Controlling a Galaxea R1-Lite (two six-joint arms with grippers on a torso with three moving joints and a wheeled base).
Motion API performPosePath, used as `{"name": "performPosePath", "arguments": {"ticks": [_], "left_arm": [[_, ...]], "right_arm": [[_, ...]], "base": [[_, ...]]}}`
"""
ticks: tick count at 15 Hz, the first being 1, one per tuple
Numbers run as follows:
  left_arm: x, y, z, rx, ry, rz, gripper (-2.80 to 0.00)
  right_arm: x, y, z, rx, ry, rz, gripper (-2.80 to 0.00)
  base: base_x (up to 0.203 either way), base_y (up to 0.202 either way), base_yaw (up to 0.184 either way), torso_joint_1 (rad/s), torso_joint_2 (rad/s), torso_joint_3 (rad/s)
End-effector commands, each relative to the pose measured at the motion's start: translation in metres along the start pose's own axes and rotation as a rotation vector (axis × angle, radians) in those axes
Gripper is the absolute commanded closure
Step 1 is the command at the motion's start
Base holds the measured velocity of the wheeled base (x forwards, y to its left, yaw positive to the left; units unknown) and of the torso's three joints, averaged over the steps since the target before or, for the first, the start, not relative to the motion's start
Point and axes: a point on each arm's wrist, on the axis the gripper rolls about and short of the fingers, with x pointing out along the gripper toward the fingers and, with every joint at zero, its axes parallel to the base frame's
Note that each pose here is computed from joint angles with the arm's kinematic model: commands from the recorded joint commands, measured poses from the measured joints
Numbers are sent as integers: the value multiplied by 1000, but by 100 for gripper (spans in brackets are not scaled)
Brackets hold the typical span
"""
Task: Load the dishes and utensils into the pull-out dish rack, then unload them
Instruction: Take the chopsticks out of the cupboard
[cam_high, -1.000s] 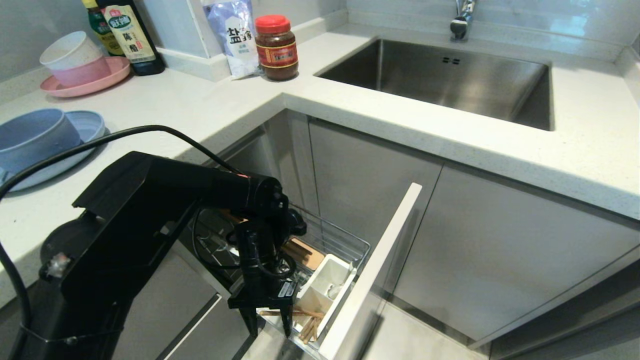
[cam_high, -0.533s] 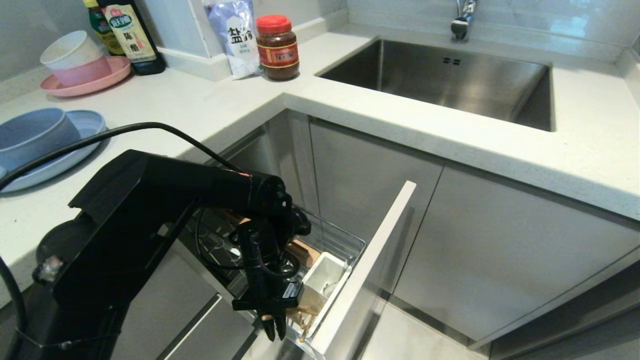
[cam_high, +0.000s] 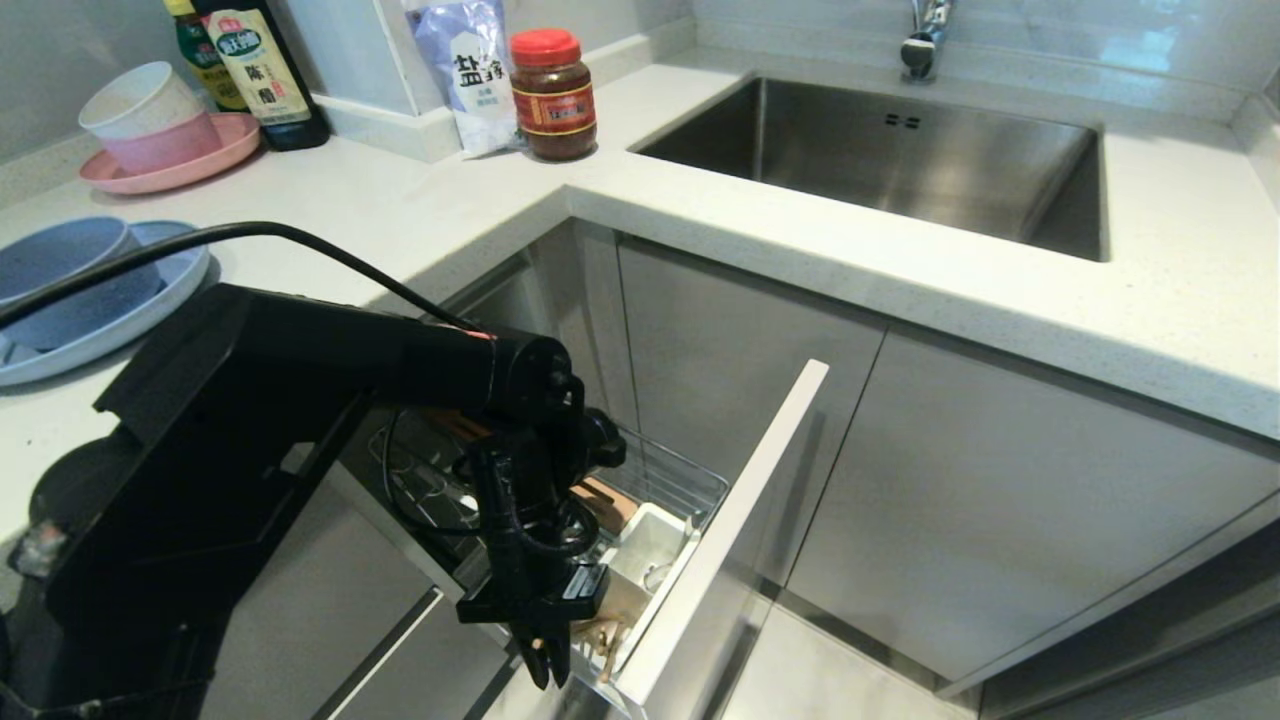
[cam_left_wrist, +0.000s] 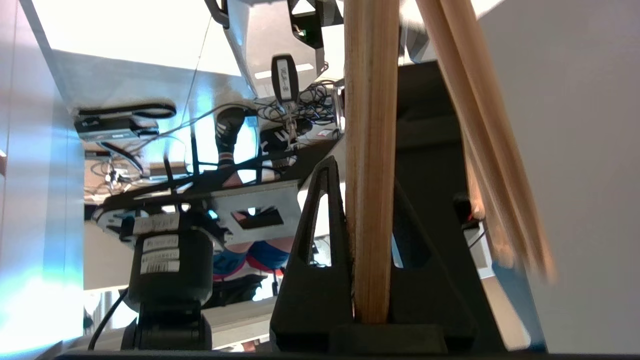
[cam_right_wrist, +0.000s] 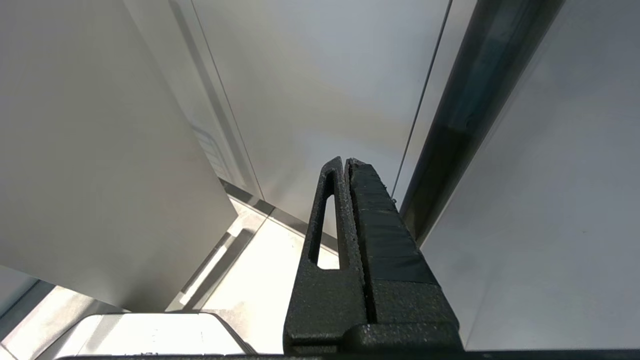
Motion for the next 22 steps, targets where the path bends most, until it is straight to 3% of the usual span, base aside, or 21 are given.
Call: {"name": "performPosePath", "arguments": {"ticks": [1,6,11,22], "left_arm": [[-19,1,-17,12,-36,-15,0],[-44,3,-48,40,-67,-23,0],[-69,4,-85,109,-116,-41,0],[-96,15,-132,185,-186,-58,0]], "right_arm": [[0,0,0,0,-3,0,0],[0,0,0,0,-2,0,0],[0,0,0,0,-3,0,0],[0,0,0,0,-3,0,0]], "base": [[0,0,0,0,0,0],[0,0,0,0,0,0],[0,0,0,0,0,0],[0,0,0,0,0,0]]}}
